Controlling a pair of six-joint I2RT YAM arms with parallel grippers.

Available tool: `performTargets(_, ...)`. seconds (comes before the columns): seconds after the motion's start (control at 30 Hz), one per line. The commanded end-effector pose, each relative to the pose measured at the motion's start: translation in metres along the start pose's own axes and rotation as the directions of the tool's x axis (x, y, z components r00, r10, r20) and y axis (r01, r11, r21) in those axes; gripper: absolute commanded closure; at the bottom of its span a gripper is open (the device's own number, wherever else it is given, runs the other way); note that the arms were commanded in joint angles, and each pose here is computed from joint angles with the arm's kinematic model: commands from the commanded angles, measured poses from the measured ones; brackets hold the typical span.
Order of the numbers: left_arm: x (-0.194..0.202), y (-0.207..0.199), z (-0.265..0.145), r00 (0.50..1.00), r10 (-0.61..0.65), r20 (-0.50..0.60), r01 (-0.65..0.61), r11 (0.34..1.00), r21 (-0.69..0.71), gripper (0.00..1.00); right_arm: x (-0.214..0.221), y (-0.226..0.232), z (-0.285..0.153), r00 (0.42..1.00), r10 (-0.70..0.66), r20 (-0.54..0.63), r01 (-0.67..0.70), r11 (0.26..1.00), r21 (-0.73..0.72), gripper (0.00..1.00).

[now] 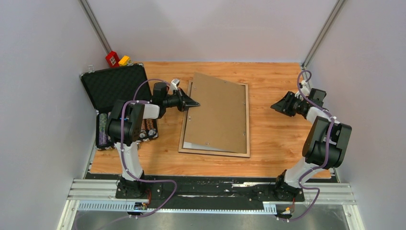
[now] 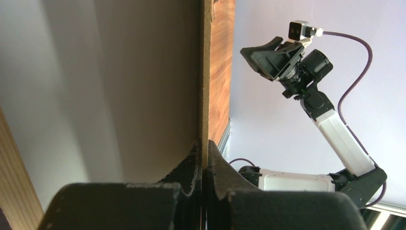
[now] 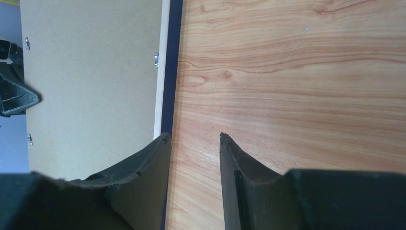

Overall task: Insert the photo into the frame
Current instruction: Place the photo frame item in the photo frame.

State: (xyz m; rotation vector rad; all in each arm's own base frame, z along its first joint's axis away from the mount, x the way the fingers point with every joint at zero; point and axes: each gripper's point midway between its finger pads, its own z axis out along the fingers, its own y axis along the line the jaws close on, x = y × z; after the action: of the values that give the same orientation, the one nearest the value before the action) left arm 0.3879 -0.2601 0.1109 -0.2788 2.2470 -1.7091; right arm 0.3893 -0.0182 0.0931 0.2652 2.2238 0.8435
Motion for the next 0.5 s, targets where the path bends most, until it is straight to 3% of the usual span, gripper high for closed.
performTargets(0.0, 0.004, -0.014, 0.004, 0.997, 0.058, -0.051, -0.056, 0.998, 0.043, 1.00, -0.005, 0.001, 0.000, 1.000, -0.012, 0.016, 0.012, 1.000, -0.025, 0.59)
performTargets(0.17, 0.003, -0.008, 0.005, 0.997, 0.057, -0.054, -0.057, 0.998, 0.012, 0.99, -0.005, 0.000, 0.000, 1.000, -0.011, 0.017, 0.012, 1.000, -0.025, 0.59)
performTargets(0.47, 0.003, 0.003, 0.009, 0.997, 0.036, -0.073, -0.037, 0.999, -0.018, 0.82, -0.006, 0.000, -0.001, 1.000, -0.010, 0.019, 0.011, 1.000, -0.027, 0.59)
